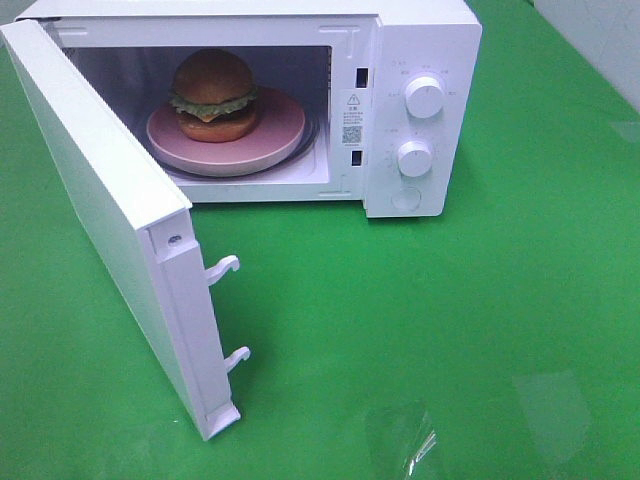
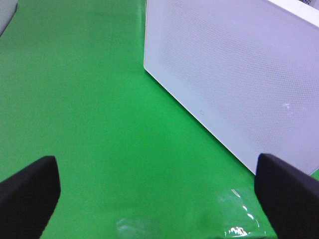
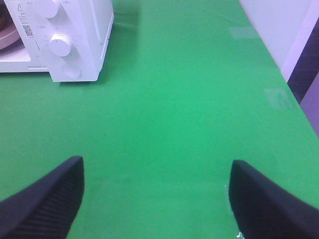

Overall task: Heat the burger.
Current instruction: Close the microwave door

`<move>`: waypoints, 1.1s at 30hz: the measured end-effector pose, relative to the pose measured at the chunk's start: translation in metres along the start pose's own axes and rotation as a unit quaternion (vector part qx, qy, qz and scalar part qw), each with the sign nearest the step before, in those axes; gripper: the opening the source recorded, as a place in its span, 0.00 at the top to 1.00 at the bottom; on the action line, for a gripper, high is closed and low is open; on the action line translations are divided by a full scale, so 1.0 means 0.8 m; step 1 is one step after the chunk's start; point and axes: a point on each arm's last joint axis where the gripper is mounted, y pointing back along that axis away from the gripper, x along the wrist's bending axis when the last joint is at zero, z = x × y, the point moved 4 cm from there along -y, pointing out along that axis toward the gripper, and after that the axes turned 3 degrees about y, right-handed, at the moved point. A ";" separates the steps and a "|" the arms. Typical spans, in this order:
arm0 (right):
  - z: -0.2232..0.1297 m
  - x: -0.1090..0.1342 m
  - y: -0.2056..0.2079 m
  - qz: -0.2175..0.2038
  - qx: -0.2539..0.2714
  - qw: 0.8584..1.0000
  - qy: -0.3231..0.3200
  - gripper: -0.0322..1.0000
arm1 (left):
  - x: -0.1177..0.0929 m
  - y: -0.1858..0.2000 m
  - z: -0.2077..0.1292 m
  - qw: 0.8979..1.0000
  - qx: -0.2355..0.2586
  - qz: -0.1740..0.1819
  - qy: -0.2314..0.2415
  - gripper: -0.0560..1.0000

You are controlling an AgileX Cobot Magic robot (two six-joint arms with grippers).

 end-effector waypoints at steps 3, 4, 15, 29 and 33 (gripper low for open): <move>0.000 0.000 0.000 0.000 0.000 1.000 0.000 0.23 | 0.000 0.000 0.000 1.000 0.000 0.000 0.000 0.02; 0.000 0.000 0.000 0.000 0.000 1.000 0.000 0.23 | 0.000 0.000 0.000 1.000 0.000 0.000 0.000 0.02; 0.000 0.000 0.000 0.000 0.000 1.000 0.000 0.23 | 0.000 0.000 0.000 1.000 0.000 0.000 0.000 0.02; 0.000 0.000 0.000 0.000 0.000 1.000 0.000 0.23 | -0.001 0.002 0.008 1.000 -0.004 0.000 0.001 0.03; 0.000 0.000 0.000 0.000 0.000 1.000 0.000 0.23 | -0.001 0.002 0.023 1.000 -0.018 0.002 0.002 0.08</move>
